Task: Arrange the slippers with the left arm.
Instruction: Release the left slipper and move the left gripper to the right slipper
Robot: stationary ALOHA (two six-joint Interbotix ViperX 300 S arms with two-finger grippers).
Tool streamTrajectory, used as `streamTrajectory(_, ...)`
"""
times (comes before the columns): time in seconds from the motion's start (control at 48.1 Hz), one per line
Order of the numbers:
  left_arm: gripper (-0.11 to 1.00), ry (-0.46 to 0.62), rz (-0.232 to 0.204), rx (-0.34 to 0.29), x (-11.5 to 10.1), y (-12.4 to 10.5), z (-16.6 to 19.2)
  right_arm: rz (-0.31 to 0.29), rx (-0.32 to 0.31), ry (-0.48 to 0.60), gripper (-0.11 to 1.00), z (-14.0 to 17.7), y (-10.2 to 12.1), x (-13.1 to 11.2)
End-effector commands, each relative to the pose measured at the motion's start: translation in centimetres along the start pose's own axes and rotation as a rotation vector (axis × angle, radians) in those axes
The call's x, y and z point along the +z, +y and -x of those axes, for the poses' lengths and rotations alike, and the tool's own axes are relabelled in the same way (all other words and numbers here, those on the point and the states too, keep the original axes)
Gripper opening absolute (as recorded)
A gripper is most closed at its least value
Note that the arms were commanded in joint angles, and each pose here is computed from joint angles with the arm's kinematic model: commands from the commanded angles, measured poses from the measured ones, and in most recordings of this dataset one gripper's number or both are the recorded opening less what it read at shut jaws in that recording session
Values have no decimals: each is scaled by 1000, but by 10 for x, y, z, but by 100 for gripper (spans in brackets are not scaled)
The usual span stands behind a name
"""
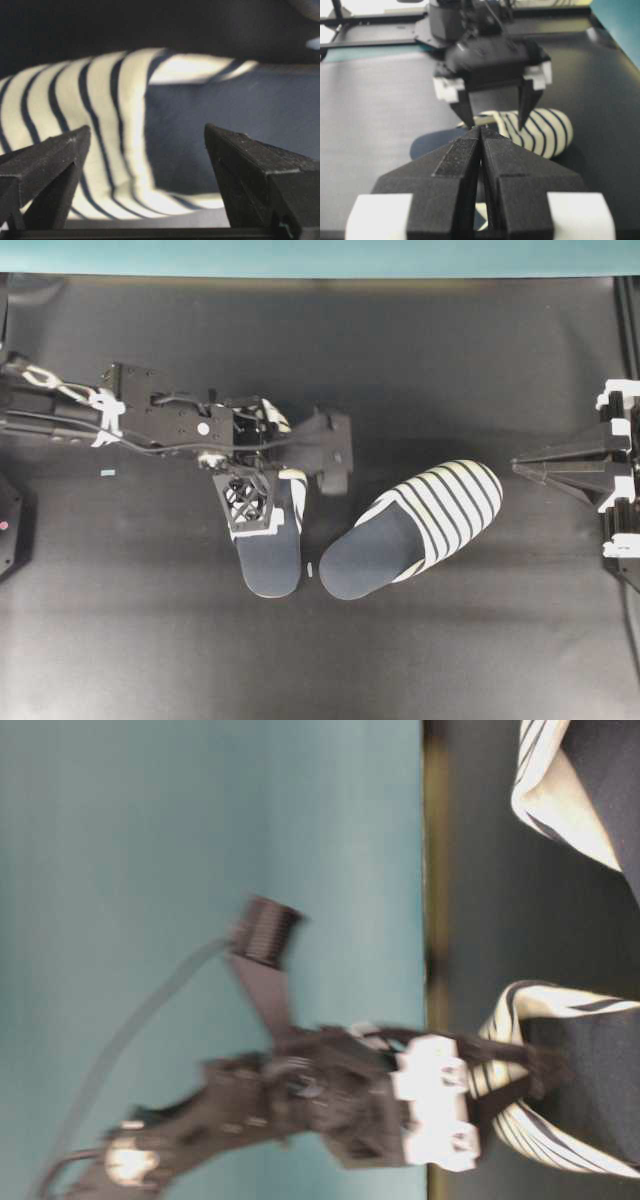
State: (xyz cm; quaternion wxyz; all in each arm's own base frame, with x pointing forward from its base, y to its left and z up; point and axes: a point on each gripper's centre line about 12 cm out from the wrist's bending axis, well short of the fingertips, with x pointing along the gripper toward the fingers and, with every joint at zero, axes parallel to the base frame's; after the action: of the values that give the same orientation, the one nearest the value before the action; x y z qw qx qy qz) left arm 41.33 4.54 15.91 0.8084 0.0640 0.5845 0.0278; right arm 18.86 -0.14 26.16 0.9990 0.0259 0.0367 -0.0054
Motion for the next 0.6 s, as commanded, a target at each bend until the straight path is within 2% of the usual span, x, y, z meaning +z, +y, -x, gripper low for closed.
streamTrajectory(0.0, 88, -108, -71, 9, 26, -7, 34, -10, -4, -14, 0, -1, -1, 4)
streamTrajectory(0.125, 88, -205, -226, 20, 53, -19, 50, -11, -4, -16, 0, -1, -1, 4)
streamTrajectory(0.187, 88, -231, -277, 27, 61, -21, 49, -10, -6, -17, 0, 0, -1, 4)
streamTrajectory(0.249, 88, -253, -298, 33, 68, -20, 46, -11, -6, -17, 0, 0, -1, 4)
streamTrajectory(0.374, 88, -294, -306, 49, 79, -14, 35, -13, -6, -19, 0, 0, -1, 5)
streamTrajectory(0.437, 88, -323, -334, 57, 85, -14, 26, -13, -4, -22, 0, 0, -1, 5)
streamTrajectory(0.582, 88, -394, -513, 96, 94, -20, 0, -13, -4, -23, 0, 0, -1, 5)
